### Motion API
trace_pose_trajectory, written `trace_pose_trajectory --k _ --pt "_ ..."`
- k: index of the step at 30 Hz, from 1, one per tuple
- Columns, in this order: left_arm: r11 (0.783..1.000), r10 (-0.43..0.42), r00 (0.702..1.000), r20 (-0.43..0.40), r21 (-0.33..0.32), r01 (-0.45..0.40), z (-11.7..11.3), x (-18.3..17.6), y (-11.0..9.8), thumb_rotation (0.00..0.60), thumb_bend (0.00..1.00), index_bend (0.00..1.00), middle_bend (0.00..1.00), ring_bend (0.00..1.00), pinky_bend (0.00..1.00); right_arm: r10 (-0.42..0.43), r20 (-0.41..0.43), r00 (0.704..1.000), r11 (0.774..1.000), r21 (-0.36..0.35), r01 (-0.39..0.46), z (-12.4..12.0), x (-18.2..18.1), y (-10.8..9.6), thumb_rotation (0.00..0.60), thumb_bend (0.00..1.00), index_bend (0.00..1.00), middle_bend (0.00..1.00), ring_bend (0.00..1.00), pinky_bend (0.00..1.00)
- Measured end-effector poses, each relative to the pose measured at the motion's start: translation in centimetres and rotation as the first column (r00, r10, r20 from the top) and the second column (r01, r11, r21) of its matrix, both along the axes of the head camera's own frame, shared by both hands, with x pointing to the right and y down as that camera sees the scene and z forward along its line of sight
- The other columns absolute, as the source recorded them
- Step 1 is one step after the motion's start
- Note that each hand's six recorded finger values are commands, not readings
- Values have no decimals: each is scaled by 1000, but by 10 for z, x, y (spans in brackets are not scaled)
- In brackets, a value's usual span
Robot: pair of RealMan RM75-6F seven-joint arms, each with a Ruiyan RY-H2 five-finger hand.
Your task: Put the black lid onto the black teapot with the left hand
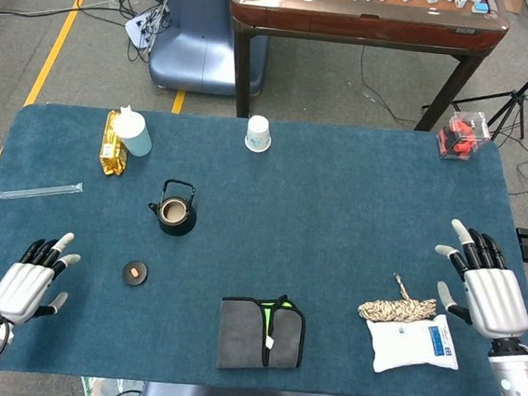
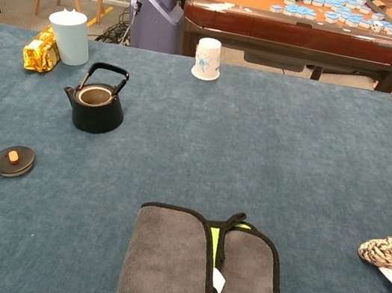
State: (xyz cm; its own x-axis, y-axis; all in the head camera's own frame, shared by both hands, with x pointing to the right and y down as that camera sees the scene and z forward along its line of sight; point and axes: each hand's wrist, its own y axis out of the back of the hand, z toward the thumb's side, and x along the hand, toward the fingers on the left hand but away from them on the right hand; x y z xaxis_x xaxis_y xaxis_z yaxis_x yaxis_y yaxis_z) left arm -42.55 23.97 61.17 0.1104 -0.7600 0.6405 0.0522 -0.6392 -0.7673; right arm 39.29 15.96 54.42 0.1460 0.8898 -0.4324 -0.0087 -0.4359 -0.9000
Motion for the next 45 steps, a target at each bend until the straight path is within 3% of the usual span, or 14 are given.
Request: trace_pose_trajectory --k 15,28,36,45 --pt "997 40 999 17 -64 -39 27 25 3 600 344 205 0 0 0 -28 8 1000 1000 -1 28 -6 -11 -31 600 418 263 52 9 11" --pt "994 97 995 30 -61 -95 39 43 3 600 344 215 0 0 0 -43 3 999 999 -8 43 -5 -16 -40 600 418 263 52 9 8" --pt "985 151 985 89 -101 -142 44 47 2 600 344 186 0 0 0 -48 -3 999 999 -14 48 -5 -15 -43 600 417 263 52 9 5" --pt "975 182 980 79 -140 -170 42 65 -7 600 344 162 0 0 0 -47 -2 999 999 -12 47 -5 -14 -45 600 418 263 52 9 3"
